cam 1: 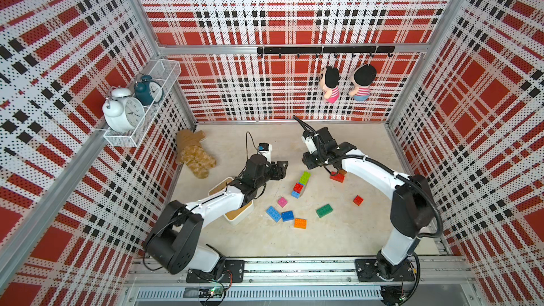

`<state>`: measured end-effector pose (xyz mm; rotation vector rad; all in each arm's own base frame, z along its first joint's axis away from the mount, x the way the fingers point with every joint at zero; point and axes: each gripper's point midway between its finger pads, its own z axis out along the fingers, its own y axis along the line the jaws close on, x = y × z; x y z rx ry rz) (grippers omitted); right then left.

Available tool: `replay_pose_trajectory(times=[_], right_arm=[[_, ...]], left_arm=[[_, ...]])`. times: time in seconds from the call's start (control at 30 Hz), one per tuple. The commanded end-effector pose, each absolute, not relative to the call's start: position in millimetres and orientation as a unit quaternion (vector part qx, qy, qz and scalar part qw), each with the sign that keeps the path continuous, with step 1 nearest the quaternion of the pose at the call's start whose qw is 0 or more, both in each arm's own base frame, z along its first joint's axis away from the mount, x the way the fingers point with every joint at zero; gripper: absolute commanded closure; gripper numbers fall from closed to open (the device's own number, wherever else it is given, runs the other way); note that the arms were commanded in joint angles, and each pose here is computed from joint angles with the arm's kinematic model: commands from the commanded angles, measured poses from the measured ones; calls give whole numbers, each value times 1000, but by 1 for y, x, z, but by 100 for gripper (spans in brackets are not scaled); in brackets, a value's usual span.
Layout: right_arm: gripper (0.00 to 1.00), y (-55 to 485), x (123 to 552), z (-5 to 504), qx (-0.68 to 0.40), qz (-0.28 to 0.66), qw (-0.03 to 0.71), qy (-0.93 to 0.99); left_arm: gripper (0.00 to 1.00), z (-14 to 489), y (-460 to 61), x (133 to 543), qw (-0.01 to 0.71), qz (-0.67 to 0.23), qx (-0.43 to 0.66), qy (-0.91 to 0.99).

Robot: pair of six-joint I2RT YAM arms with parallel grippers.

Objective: Assemble a heart with building blocks
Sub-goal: Adjust the building block at the center of the board.

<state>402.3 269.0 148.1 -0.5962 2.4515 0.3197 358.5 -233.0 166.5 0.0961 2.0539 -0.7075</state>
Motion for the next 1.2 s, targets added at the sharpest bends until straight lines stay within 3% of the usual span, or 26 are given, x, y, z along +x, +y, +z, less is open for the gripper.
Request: replay_pose_trajectory(times=[0.0, 0.37, 1.17], right_arm=[[100, 273, 406, 131, -247, 110, 262, 926], [100, 271, 410, 90, -282, 69, 204, 935], [100, 243, 391, 92, -266, 38, 197, 943]], left_arm=[[22, 165, -226, 340, 476, -260, 38, 839], [17, 162, -233, 329, 474, -254, 46, 842], [18, 162, -247, 339, 470, -254, 64, 843]])
